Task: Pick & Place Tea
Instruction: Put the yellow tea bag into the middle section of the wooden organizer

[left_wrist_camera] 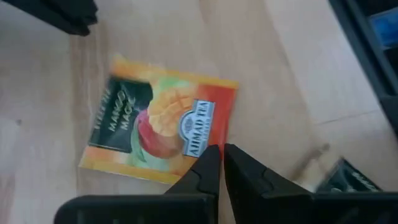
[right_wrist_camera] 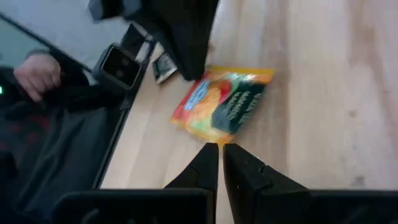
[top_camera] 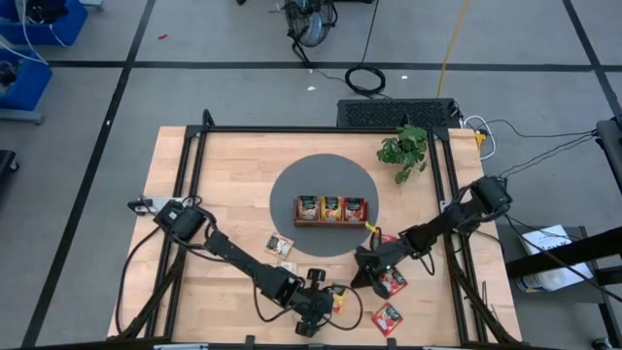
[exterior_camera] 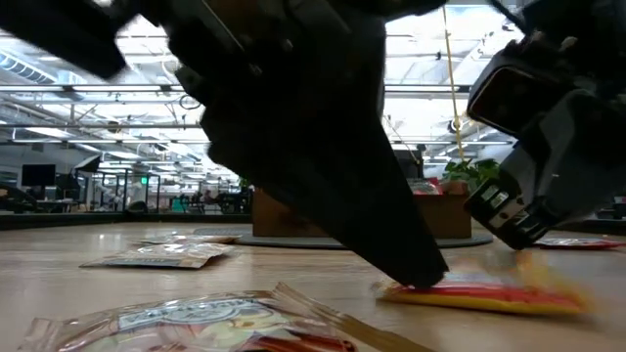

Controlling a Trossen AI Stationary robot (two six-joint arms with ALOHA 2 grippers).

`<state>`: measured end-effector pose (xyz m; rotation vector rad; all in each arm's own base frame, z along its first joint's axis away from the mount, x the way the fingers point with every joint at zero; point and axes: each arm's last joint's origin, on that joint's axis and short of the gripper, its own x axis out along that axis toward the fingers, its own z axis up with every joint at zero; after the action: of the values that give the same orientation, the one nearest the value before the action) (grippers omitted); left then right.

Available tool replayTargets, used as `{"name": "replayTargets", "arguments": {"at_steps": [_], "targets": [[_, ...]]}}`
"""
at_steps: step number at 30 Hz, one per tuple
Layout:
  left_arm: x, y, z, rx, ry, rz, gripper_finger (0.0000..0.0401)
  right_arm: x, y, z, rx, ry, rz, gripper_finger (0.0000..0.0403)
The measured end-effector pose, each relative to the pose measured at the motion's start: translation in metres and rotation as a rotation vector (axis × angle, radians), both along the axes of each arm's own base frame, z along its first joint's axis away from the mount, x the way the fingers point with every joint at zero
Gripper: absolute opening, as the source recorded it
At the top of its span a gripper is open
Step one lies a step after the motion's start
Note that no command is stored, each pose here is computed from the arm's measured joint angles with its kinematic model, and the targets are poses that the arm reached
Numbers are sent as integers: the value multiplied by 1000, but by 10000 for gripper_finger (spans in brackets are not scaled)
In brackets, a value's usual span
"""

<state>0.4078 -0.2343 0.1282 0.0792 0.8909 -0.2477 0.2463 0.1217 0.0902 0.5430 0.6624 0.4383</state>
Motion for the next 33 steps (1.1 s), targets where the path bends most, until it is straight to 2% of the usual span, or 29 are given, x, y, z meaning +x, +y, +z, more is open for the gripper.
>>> {"name": "replayTargets", "arguments": {"at_steps": [6,9,13,18,22,26,33], "targets": [[5,8,-1,-7,-1,12,30,-1,0,-3,-31,18,11,18],[7,11,-1,-7,-2,20,30,-2,1,-3,-45,11,23,32],[7,14,-5,-6,-4,27,30,-2,-1,-4,-22,45,-4,70],[6,21,-12,-18,-14,44,30,-3,-5,-7,49,144,-34,130],[6,25,-17,-34,-17,62,30,-6,-6,-12,76,234,-53,162],[5,29,-20,-44,-2,76,30,-9,-6,-15,97,313,-59,173],[5,29,-20,-47,-1,81,30,-9,-14,-2,101,316,-50,173]]}}
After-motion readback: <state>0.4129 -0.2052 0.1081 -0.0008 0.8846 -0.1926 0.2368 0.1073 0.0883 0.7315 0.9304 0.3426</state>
